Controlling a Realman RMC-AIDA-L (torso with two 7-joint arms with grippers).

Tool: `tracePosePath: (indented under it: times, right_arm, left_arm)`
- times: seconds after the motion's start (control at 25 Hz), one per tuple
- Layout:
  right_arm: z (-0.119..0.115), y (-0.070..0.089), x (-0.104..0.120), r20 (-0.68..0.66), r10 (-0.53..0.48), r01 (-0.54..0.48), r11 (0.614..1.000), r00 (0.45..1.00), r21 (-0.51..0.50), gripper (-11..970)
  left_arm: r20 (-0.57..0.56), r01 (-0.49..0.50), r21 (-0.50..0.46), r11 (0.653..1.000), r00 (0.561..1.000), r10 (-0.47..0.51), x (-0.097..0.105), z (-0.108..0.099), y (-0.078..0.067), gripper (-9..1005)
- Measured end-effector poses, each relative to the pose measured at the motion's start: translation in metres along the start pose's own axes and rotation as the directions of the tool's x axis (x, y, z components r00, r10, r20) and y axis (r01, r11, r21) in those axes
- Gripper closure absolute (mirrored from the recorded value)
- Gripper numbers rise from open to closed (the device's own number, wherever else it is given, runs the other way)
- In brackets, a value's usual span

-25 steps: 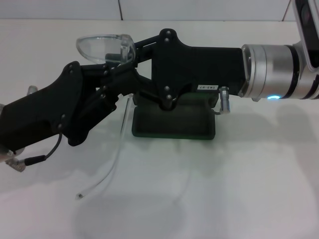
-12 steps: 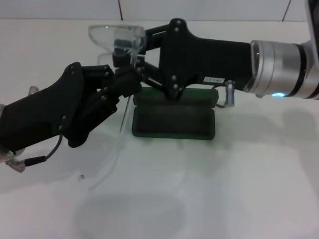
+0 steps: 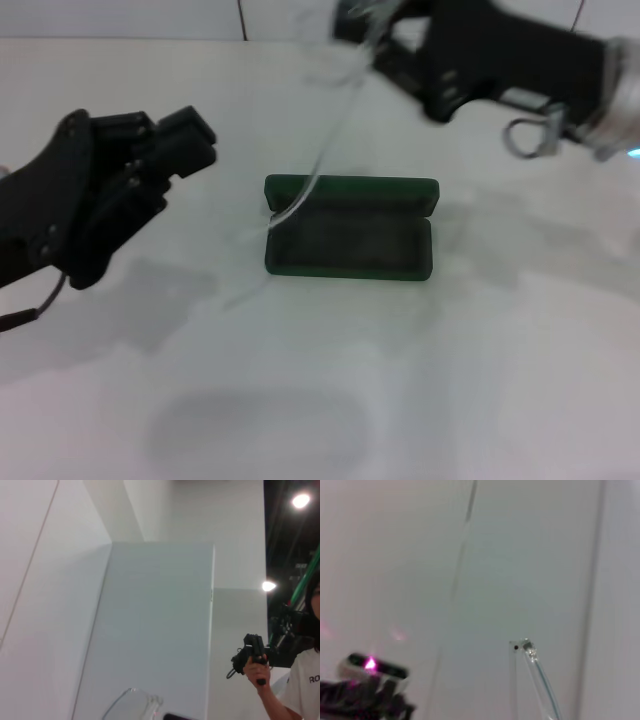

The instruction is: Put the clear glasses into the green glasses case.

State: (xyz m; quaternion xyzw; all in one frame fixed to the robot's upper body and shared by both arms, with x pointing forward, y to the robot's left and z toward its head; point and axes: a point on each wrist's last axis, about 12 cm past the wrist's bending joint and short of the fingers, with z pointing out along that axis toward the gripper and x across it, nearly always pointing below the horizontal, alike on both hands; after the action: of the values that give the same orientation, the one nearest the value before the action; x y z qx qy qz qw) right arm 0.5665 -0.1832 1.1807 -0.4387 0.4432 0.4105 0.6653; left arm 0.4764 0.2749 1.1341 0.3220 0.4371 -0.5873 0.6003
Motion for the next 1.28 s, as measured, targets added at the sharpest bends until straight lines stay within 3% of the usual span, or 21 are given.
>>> tracePosePath:
  times: [0.24,0.56,0.72,0.88,1.04,1.28]
  right_arm:
    - [-0.039,-0.007,-0.018,0.142,-0.023,0.008,0.994,0.99,0.107,845]
    - [-0.054,-0.008,-0.033,0.339,-0.023,-0.029,0.989,0.94,0.147,845]
    - [-0.04,-0.01,-0.031,0.377,0.011,-0.059,0.991,0.926,0.117,844]
    - [-0.004,-0.014,-0.021,0.402,0.066,-0.096,0.994,0.913,0.056,844]
    - [0.011,-0.013,-0.016,0.393,0.105,-0.122,0.992,0.913,0.017,844]
    - [0.025,0.003,-0.006,0.371,0.173,-0.164,0.985,0.912,-0.055,844]
  left_arm:
    - [-0.012,-0.001,0.001,1.0,1.0,0.001,0.0,0.0,0.002,914]
    - [-0.033,0.019,0.029,0.999,0.999,-0.018,0.004,0.009,0.008,914]
    - [-0.057,0.023,0.073,0.997,0.998,-0.019,0.007,0.021,0.013,915]
    - [-0.104,0.043,0.139,0.989,0.994,-0.029,0.013,0.038,0.017,915]
    - [-0.13,0.061,0.176,0.983,0.991,-0.038,0.018,0.049,0.019,915]
    - [-0.11,0.053,0.168,0.984,0.993,-0.035,0.019,0.05,0.021,914]
